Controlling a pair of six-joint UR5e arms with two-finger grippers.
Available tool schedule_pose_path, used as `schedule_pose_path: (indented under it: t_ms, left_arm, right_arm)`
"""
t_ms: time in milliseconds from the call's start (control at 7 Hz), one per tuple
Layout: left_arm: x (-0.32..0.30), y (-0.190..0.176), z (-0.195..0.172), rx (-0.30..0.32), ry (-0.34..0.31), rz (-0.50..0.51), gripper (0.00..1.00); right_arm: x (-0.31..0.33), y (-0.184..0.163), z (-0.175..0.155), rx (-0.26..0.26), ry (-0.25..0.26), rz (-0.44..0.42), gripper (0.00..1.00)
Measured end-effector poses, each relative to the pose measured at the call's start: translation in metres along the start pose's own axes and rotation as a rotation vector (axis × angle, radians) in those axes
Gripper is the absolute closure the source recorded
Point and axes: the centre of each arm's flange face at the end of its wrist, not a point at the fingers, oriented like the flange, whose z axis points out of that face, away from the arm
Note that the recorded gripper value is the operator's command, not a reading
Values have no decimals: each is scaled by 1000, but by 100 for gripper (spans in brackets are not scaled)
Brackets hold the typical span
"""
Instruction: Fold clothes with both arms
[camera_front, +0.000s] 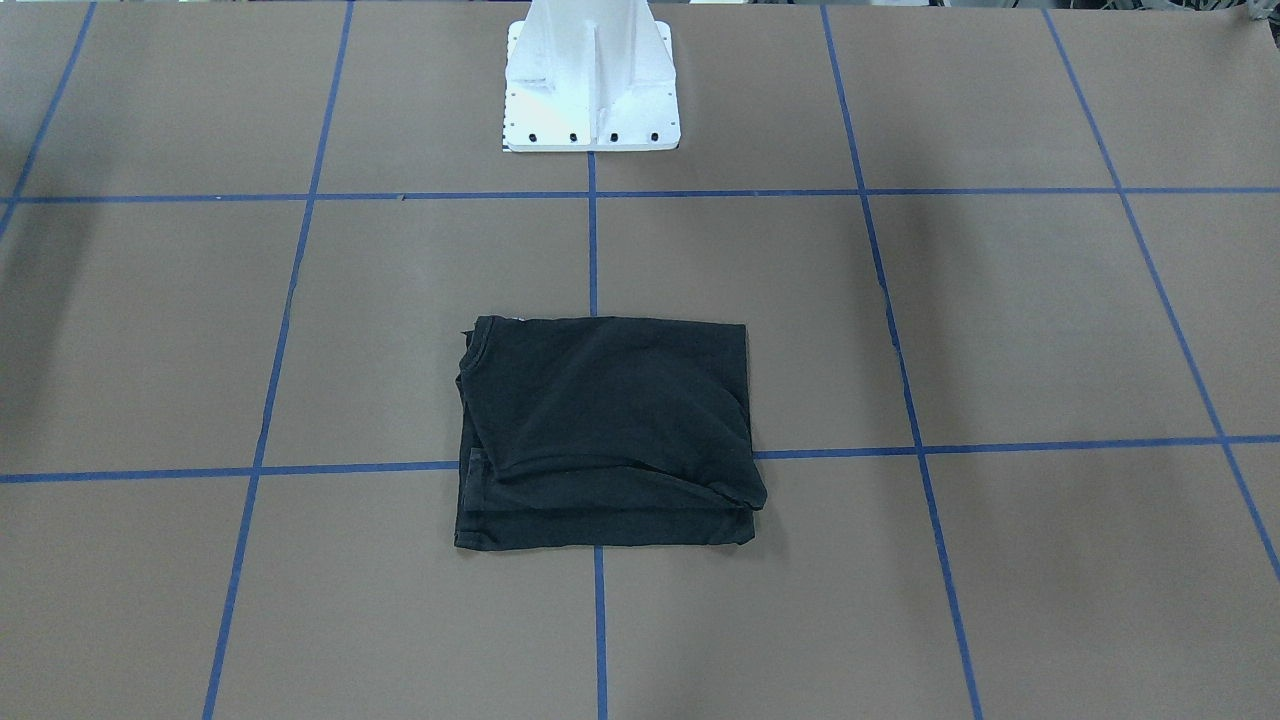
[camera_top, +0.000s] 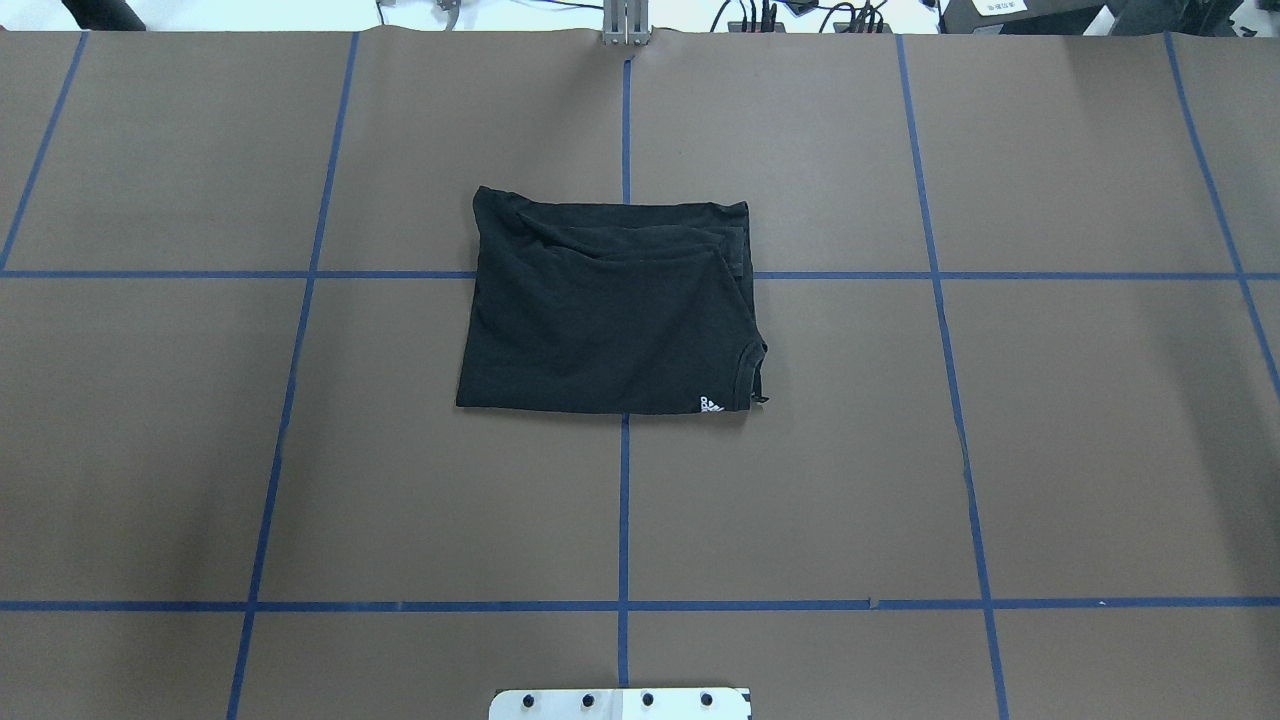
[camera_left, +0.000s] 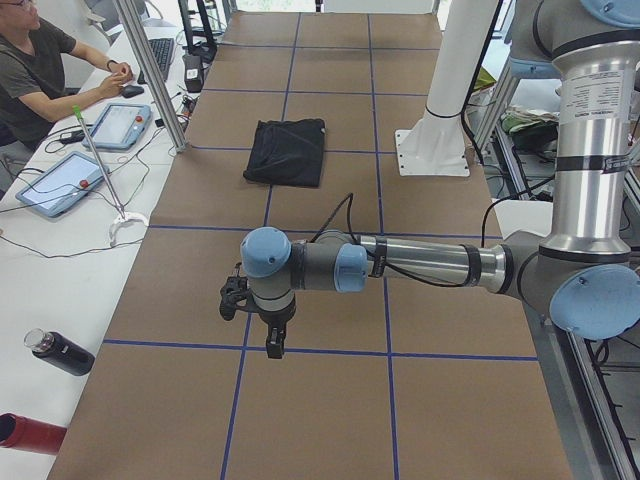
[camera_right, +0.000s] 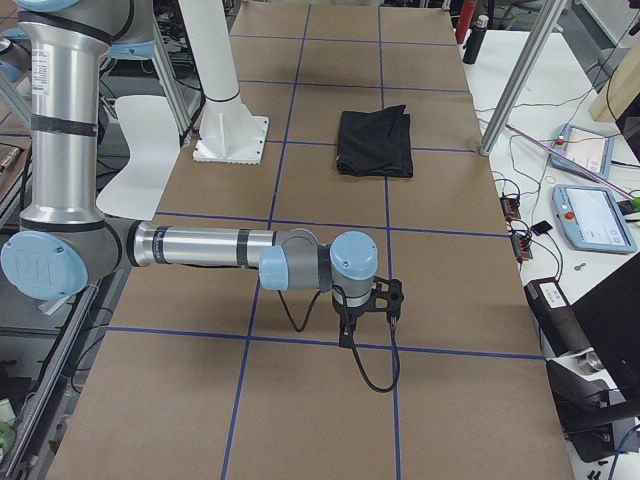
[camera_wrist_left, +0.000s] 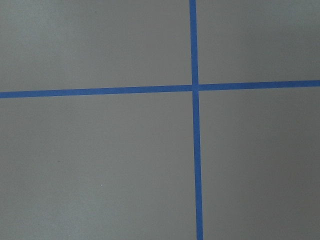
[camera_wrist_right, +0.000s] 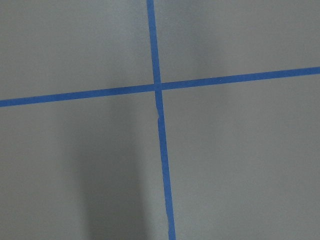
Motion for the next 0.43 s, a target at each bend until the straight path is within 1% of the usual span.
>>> schedule_pose_path:
  t_ms: [429]
  left_arm:
    - [3, -1, -2, 3, 0, 9, 0]
  right_arm:
    - [0, 0, 0, 1, 0, 1, 0]
